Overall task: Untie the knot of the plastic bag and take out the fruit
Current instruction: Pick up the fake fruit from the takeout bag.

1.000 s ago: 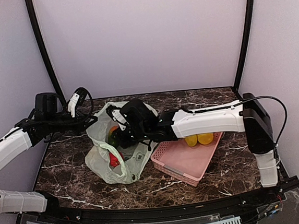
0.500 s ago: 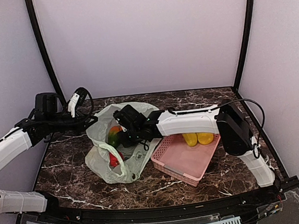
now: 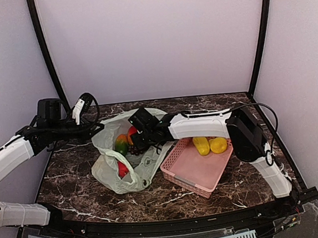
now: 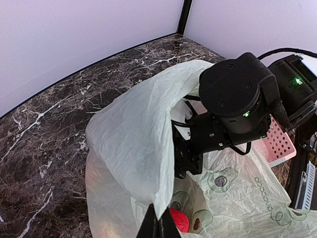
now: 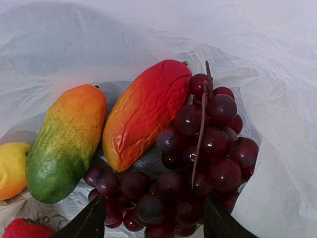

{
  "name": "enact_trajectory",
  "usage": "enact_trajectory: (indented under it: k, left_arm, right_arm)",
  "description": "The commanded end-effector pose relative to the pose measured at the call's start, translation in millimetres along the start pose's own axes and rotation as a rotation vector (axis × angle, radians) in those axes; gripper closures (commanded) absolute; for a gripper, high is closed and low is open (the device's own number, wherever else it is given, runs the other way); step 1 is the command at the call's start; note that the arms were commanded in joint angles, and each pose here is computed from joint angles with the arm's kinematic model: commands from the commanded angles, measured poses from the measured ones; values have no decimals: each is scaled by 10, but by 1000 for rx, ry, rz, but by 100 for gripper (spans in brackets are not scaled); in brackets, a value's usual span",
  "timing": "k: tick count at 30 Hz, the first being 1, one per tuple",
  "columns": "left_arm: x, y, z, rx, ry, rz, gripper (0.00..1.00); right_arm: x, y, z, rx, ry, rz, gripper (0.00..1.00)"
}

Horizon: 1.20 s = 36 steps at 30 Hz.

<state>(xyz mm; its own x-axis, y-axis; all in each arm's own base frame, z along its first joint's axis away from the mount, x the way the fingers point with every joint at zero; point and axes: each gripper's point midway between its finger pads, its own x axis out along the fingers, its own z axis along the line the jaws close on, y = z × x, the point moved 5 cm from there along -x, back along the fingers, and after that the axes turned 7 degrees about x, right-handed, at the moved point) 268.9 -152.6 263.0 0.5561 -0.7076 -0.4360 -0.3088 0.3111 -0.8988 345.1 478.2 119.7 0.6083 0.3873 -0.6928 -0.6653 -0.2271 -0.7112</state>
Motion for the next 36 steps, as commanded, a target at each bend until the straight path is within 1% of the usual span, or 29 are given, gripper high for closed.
enact_trajectory:
  k: [1,5,7,10,13,15,18,20,25,28,31,36]
  left_arm:
    - [-6,26,-28,4,19,-4,99]
    - [-10,21,-30,5,20,-6,99]
    - [-6,25,-32,3,24,-5,99]
    - [-2,25,-34,2,27,-5,99]
    - [-2,25,-36,1,28,-5,99]
    - [-1,25,-37,1,30,-5,99]
    - [2,24,-35,0,31,-6,99]
    - [1,22,-39,0,32,-7,99]
    - [-1,21,-39,0,32,-8,99]
    - [-2,21,-41,1,33,-8,99]
    - [1,21,-40,-2,34,-8,99]
    - [-3,22,-36,-1,28,-7,99]
  right_arm:
    - [144,-4,-70,16,39,-2,33]
    - [229,20,-95,8,61,0,25]
    - [339,60,-111,-2,72,10,22]
    - [448,109,-119,-5,76,25,21]
    - [508,131,-119,-6,72,33,23]
    - [525,124,-115,-5,65,33,27]
    - [536,102,-114,-3,58,30,38]
    - [528,75,-110,-1,51,24,48]
    - [498,28,-90,4,32,14,77]
    - [434,-56,-61,10,11,-5,91]
    - [348,-155,-25,13,-18,-33,100]
    - [118,-356,80,0,-104,-92,100]
